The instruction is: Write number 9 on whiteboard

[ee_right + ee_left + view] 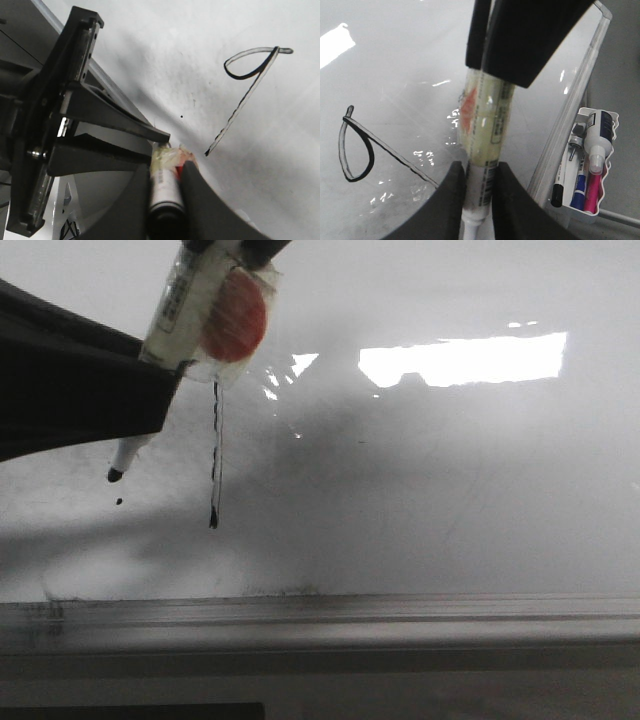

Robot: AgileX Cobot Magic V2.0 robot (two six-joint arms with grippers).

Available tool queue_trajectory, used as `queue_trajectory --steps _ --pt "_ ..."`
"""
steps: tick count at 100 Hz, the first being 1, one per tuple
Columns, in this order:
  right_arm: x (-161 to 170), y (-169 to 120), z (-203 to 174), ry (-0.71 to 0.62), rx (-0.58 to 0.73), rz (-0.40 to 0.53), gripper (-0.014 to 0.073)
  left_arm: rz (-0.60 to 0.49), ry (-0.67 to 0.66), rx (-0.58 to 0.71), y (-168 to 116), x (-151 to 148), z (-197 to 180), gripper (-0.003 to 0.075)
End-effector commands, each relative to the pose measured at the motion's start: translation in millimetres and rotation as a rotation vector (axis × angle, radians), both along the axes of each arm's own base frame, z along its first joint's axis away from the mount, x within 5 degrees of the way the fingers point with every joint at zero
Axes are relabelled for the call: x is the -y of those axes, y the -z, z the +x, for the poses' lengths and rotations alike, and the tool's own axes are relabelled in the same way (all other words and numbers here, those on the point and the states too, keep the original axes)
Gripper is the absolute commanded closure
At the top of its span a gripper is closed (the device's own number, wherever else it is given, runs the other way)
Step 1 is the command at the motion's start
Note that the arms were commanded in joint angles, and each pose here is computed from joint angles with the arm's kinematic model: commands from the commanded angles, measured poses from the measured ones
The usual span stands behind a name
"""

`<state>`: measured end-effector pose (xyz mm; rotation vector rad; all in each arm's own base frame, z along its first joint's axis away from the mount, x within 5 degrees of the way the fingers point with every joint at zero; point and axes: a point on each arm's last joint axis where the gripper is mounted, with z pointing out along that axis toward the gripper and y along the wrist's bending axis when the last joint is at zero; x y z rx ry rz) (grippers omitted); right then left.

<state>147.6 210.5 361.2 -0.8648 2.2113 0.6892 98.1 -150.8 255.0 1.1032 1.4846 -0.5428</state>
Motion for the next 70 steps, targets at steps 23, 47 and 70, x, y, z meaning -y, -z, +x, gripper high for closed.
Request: queue_trajectory --steps 23,47,70 --pt "-0.5 -21.8 0.2 0.005 0.072 0.108 0.0575 -0.140 -0.017 -0.006 -18.5 3.9 2.7 0.0741" --pt "-1.8 -25.5 2.4 0.014 0.101 0.145 0.0147 -0.209 -0.089 -0.120 -18.1 1.6 6.2 0.0741" --pt "-1.9 -26.0 2.6 0.015 0.105 0.151 0.0147 -0.300 -0.239 -0.407 -10.7 -5.5 9.5 0.0741"
